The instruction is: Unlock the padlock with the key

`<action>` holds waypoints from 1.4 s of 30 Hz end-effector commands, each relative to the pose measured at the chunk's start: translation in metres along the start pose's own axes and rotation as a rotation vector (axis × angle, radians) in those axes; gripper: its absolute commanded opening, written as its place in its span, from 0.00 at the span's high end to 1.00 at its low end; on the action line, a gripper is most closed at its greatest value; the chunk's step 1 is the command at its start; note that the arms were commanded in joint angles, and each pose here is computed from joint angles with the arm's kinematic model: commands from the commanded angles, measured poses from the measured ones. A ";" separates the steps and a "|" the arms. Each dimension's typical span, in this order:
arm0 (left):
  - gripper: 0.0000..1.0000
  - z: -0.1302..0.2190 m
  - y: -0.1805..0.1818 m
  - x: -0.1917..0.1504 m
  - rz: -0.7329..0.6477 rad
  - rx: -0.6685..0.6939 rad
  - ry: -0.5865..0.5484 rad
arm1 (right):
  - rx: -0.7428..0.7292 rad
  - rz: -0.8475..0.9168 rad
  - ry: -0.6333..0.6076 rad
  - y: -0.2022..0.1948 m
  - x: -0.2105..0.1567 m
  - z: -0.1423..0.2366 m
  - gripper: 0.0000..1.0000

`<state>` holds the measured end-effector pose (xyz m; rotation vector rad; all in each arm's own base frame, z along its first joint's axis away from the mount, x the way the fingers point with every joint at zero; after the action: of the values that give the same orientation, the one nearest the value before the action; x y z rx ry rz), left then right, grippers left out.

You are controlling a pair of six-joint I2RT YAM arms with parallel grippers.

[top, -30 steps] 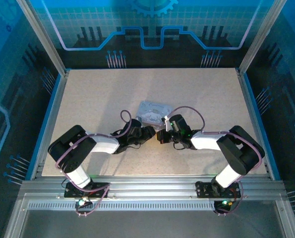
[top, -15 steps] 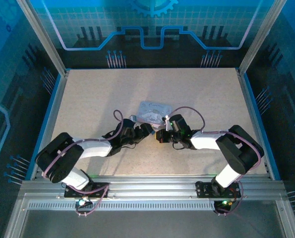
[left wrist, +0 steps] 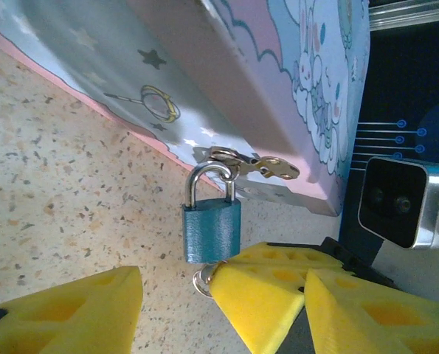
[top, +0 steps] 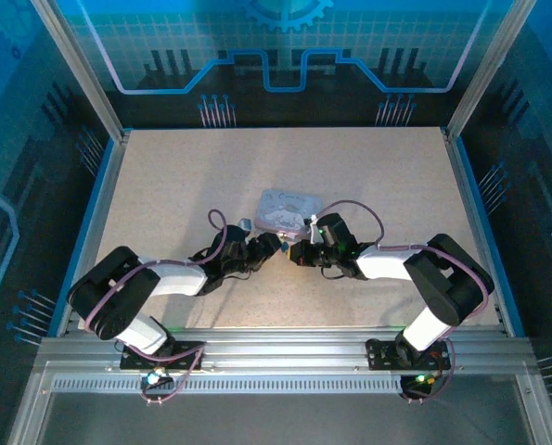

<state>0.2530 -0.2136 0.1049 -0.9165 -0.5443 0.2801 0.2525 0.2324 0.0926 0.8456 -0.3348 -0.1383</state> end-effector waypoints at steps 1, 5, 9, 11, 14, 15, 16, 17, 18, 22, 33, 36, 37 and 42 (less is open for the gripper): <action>0.40 -0.002 -0.002 0.001 0.015 -0.027 0.010 | 0.047 -0.037 0.007 0.005 0.001 0.000 1.00; 0.43 -0.004 -0.001 0.000 0.019 -0.029 0.014 | 0.063 -0.067 0.018 0.005 0.001 -0.002 1.00; 0.44 -0.007 0.000 -0.001 0.032 -0.036 0.017 | 0.070 -0.100 0.028 0.003 0.001 -0.003 1.00; 0.44 -0.008 0.002 -0.001 0.040 -0.039 0.017 | 0.077 -0.116 0.031 0.002 0.001 -0.003 1.00; 0.46 -0.011 0.003 -0.001 0.047 -0.048 0.014 | 0.080 -0.126 0.039 0.002 0.001 -0.004 1.00; 0.46 -0.012 0.002 -0.001 0.046 -0.049 0.013 | 0.080 -0.130 0.040 0.002 0.001 -0.004 1.00; 0.46 -0.013 0.002 0.000 0.044 -0.048 0.013 | 0.080 -0.136 0.043 0.001 0.001 -0.005 1.00; 0.46 -0.013 0.002 -0.001 0.041 -0.049 0.015 | 0.083 -0.139 0.044 0.002 0.001 -0.005 1.00; 0.47 -0.014 0.003 -0.001 0.043 -0.048 0.015 | 0.085 -0.140 0.044 0.002 0.002 -0.005 1.00; 0.48 -0.016 0.005 -0.001 0.048 -0.045 0.013 | 0.083 -0.150 0.044 0.001 0.002 -0.004 1.00; 0.53 -0.021 0.010 -0.003 0.077 -0.055 0.011 | 0.092 -0.174 0.050 0.000 0.002 -0.006 1.00; 0.55 -0.021 0.011 -0.003 0.084 -0.059 0.006 | 0.094 -0.178 0.049 0.001 0.003 -0.006 1.00; 0.55 -0.022 0.012 -0.003 0.082 -0.057 0.006 | 0.095 -0.180 0.051 0.001 0.003 -0.006 1.00; 0.57 -0.023 0.013 -0.003 0.085 -0.054 0.003 | 0.101 -0.195 0.050 0.001 0.003 -0.007 1.00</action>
<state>0.2612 -0.2229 0.0833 -0.9738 -0.5085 0.3317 0.2554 0.2392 0.0946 0.9668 -0.2382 -0.2540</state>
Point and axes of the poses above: each hand's point on the last joint's axis, 136 mm out from that joint toward the fingers, its own z axis back along the fingers, its own y axis along the line the jaws close on, x = y × z, the point moved 7 cm from there along z, back along the fingers, and after that the axes turned 12 degrees about -z, right-handed, at the moved point
